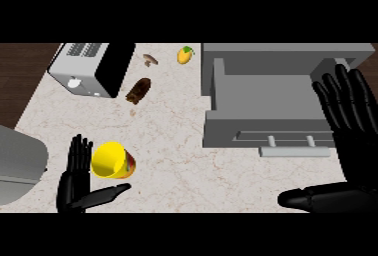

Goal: Pick up the cup, place it into the drawer and close the drawer

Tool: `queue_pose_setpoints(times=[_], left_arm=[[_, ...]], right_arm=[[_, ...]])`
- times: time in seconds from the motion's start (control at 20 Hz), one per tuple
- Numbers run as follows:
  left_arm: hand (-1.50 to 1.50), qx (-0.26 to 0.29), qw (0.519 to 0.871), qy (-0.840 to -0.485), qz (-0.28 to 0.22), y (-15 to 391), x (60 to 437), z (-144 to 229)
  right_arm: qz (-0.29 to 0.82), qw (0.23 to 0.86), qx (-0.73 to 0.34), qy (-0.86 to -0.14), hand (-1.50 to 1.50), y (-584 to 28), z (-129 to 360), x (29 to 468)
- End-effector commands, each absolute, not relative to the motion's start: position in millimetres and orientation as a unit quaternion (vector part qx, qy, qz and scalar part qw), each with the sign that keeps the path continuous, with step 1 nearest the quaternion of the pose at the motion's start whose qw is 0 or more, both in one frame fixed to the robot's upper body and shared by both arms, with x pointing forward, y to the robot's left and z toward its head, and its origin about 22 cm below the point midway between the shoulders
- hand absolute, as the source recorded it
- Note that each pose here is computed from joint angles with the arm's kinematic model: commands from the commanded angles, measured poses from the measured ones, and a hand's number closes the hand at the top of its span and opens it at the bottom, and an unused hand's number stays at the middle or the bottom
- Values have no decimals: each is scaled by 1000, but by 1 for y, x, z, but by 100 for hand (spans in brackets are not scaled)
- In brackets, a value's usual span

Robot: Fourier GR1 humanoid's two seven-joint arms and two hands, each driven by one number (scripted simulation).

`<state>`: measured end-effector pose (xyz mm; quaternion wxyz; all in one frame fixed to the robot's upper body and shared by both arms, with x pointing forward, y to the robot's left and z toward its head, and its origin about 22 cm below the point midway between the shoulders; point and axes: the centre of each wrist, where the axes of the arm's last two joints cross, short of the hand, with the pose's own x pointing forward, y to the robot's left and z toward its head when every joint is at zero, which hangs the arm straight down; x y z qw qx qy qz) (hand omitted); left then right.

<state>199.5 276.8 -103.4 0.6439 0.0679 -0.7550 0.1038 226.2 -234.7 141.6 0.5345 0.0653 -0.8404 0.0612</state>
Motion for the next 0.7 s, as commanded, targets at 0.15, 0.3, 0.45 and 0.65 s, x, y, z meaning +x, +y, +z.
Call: queue_pose_setpoints(times=[0.15,0.3,0.45,0.65], left_arm=[[-150,69,650,-749,106,290,204,-114],[-150,63,653,-748,96,269,203,-138],[-150,59,653,-748,102,290,208,-134],[-150,46,641,-760,98,290,231,-131]], right_arm=[[58,533,66,-842,-150,-250,132,215],[58,534,63,-841,-150,-240,131,238],[58,532,67,-842,-150,-230,139,199],[57,539,70,-838,-150,-225,148,205]])
